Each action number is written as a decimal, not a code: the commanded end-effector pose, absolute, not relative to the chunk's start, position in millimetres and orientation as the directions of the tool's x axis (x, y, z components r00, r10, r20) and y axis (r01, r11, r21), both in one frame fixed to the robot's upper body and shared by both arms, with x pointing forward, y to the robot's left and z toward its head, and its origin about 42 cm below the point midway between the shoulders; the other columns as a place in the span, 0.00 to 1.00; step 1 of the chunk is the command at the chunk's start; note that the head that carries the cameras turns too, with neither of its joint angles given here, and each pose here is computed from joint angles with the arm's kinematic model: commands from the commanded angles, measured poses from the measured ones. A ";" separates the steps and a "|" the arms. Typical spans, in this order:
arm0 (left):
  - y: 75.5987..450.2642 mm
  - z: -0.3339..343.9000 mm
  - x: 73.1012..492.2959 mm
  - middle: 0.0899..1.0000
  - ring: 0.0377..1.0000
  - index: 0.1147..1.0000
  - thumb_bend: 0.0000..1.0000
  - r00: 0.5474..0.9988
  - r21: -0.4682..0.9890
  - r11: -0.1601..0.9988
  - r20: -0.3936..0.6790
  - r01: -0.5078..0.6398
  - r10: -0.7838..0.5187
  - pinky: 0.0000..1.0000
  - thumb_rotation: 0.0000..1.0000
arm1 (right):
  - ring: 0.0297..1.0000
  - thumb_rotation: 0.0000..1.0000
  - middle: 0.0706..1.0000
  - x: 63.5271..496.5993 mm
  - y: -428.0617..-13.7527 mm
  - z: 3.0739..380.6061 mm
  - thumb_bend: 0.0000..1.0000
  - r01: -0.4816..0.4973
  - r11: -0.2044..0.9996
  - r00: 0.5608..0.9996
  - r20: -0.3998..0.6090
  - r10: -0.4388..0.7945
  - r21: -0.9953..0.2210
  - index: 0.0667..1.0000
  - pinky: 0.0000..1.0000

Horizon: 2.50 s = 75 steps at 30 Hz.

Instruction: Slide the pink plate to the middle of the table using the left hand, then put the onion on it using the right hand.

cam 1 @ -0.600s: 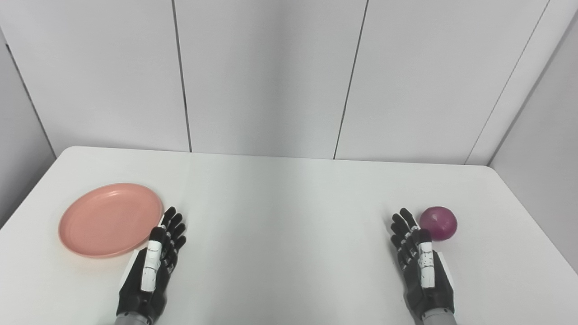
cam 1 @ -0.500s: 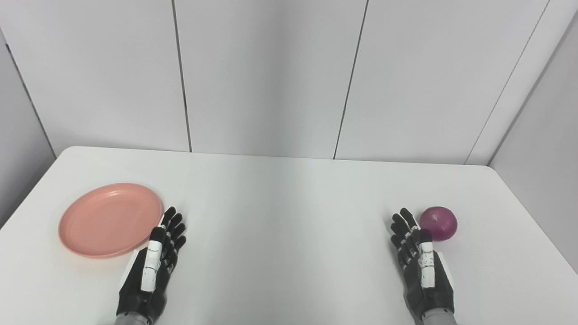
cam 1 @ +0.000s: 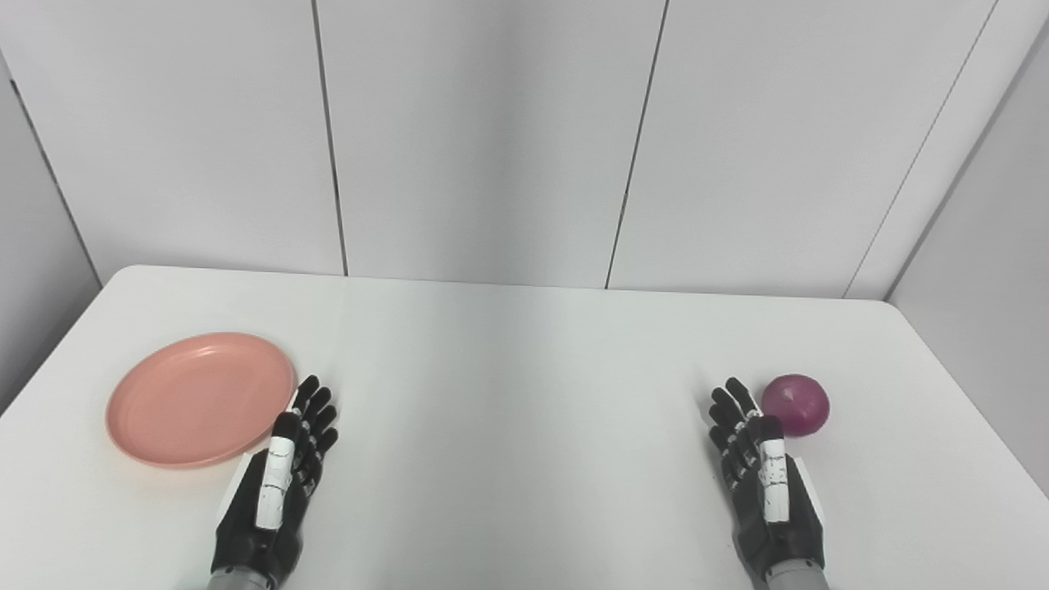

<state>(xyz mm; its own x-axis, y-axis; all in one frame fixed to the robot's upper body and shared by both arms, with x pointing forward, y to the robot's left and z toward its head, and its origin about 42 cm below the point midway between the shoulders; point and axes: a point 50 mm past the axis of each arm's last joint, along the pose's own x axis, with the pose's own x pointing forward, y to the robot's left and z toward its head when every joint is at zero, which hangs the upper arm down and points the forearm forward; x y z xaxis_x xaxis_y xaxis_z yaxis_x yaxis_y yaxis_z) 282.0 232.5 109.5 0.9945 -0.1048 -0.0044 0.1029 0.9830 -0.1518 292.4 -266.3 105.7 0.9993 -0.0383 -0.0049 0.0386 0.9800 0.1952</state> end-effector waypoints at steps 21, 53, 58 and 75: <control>218.1 87.1 278.7 1.00 1.00 1.00 0.80 0.989 -0.158 0.984 -0.109 0.082 -0.100 1.00 0.96 | 0.98 0.92 0.93 275.9 -278.3 62.9 0.78 0.048 0.979 0.983 -0.185 -0.010 0.198 0.96 1.00; 194.3 150.8 298.2 0.97 1.00 1.00 0.87 0.995 -0.181 0.979 0.039 0.097 -0.091 1.00 0.95 | 0.99 0.88 0.95 283.0 -317.0 47.7 0.86 0.027 0.975 0.976 -0.218 0.022 0.219 0.97 1.00; 213.1 203.9 316.3 0.97 0.98 1.00 0.90 0.985 -0.203 0.968 0.116 0.148 -0.126 1.00 0.93 | 0.99 0.86 0.95 284.2 -313.6 46.3 0.87 0.029 0.973 0.977 -0.213 0.021 0.227 0.96 1.00; 297.4 302.5 389.6 0.98 1.00 0.99 0.90 0.966 -0.144 0.985 0.252 0.098 -0.060 1.00 0.91 | 0.98 0.87 0.94 284.6 -307.7 46.9 0.82 0.026 0.971 0.978 -0.208 0.025 0.236 0.96 1.00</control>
<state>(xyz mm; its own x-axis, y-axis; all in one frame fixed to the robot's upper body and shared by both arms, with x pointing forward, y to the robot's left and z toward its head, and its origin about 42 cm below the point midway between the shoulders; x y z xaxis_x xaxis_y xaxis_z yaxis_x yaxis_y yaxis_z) 381.7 291.8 277.6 0.9796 -0.0546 0.1931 0.0860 0.9837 -0.1580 320.8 -312.5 103.4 0.9986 0.0511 -0.0097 -0.0485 0.9828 0.1782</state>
